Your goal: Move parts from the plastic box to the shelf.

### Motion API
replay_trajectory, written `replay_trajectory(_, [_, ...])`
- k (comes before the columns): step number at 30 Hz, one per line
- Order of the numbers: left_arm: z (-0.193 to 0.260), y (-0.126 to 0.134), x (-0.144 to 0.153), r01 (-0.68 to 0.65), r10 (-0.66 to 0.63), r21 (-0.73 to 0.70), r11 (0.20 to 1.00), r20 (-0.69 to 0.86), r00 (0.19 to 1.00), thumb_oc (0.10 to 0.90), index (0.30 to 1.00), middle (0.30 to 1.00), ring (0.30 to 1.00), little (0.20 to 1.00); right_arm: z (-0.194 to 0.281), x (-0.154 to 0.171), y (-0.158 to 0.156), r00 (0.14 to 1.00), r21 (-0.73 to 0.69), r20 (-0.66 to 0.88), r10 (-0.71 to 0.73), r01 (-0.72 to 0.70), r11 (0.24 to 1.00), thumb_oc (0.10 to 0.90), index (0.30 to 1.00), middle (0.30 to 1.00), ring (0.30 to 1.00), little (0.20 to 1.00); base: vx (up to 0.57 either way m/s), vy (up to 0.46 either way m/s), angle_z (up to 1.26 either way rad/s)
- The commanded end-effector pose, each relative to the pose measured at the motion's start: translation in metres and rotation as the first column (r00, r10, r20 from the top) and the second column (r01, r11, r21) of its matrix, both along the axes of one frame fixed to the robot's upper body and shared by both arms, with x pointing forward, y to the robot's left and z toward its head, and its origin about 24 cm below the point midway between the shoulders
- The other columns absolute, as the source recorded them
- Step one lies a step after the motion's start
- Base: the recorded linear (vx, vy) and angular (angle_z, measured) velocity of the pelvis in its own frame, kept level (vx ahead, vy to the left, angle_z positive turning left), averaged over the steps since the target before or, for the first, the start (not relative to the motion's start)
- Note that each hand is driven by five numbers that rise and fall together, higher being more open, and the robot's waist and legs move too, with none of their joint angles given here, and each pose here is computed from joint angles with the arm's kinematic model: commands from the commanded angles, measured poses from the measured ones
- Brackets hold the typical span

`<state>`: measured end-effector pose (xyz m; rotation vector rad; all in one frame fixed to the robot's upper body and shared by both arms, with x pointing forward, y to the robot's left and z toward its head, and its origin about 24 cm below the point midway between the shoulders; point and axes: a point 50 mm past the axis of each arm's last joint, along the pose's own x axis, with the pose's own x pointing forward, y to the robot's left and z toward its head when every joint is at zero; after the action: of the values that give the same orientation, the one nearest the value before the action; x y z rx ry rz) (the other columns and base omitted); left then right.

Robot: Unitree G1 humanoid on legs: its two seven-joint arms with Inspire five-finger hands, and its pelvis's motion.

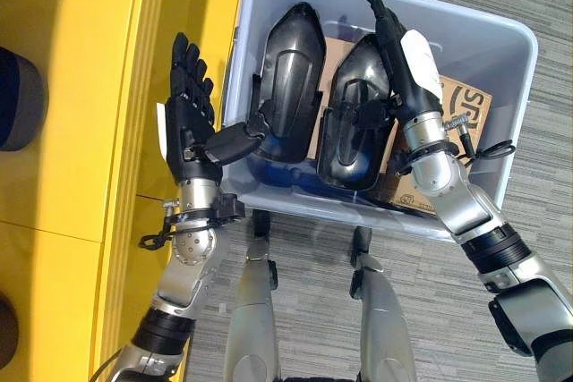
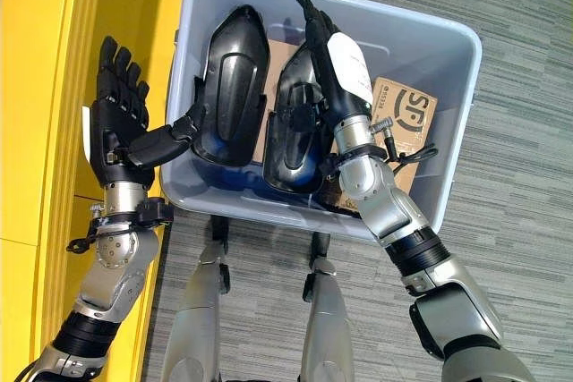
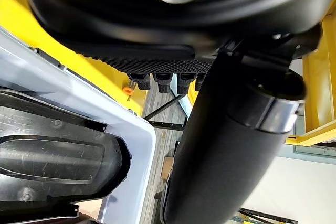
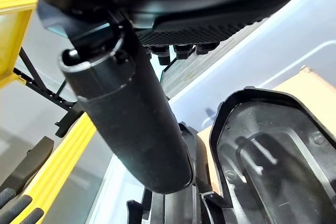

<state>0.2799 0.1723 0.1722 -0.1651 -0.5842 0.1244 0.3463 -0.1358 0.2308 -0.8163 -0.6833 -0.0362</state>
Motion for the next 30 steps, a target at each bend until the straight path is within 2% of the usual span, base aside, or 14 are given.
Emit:
replay_trajectory(1, [0.054,-0.003,-0.025,0.003,-0.013,0.033,0.999,0.31,0.951,0.9,1.0,1.0,1.0,1.0,0.076,-0.039,0.007,0.919,0.01,0.384,0.085,-0.096,0.995,0.9,1.0,1.0,1.0,1.0,0.0,0.0,0.0])
replay_trajectory(5, [0.054,-0.003,-0.025,-0.006,-0.006,0.036,0.999,0.306,0.952,0.9,1.0,1.0,1.0,1.0,0.067,-0.045,0.002,0.922,0.046,0.378,0.089,-0.115,0.992,0.9,1.0,1.0,1.0,1.0,0.0,0.0,0.0])
replay_trajectory(13, [0.048,0.002,-0.026,-0.041,0.026,0.048,0.998,0.28,0.96,0.9,1.0,1.0,1.0,1.0,0.024,-0.056,-0.013,0.961,0.129,0.258,0.102,-0.138,0.982,0.9,1.0,1.0,1.0,1.0,0.0,0.0,0.0])
replay_trajectory(18, [0.046,0.005,-0.027,-0.057,0.042,0.048,0.997,0.269,0.962,0.9,1.0,1.0,1.0,1.0,0.01,-0.06,-0.012,0.968,0.176,0.213,0.136,-0.175,0.969,0.9,1.0,1.0,1.0,1.0,0.0,0.0,-0.01])
replay_trajectory(19, [0.043,0.006,-0.027,-0.059,0.047,0.037,0.998,0.26,0.964,0.9,1.0,1.0,1.0,1.0,0.0,-0.059,-0.008,0.969,0.25,0.163,0.185,-0.222,0.942,0.9,1.0,1.0,1.0,1.0,0.0,0.0,0.0])
replay_trajectory(22, [0.041,0.005,-0.026,-0.049,0.039,0.034,0.998,0.247,0.968,0.9,1.0,1.0,1.0,1.0,-0.008,-0.058,-0.003,0.962,0.308,0.114,0.249,-0.272,0.912,0.9,1.0,1.0,1.0,1.0,0.0,-0.001,-0.05])
replay_trajectory(25, [0.038,0.004,-0.026,-0.035,0.028,0.027,0.999,0.236,0.971,0.9,1.0,1.0,1.0,1.0,-0.016,-0.055,0.003,0.94,0.426,0.082,0.332,-0.335,0.841,0.9,1.0,1.0,1.0,1.0,0.0,0.0,-0.05])
replay_trajectory(30, [0.034,0.002,-0.024,-0.011,0.006,0.023,1.0,0.211,0.977,0.9,1.0,1.0,1.0,1.0,-0.024,-0.049,0.013,0.92,0.462,0.016,0.391,-0.354,0.813,0.9,1.0,1.0,1.0,1.0,0.0,0.0,0.0])
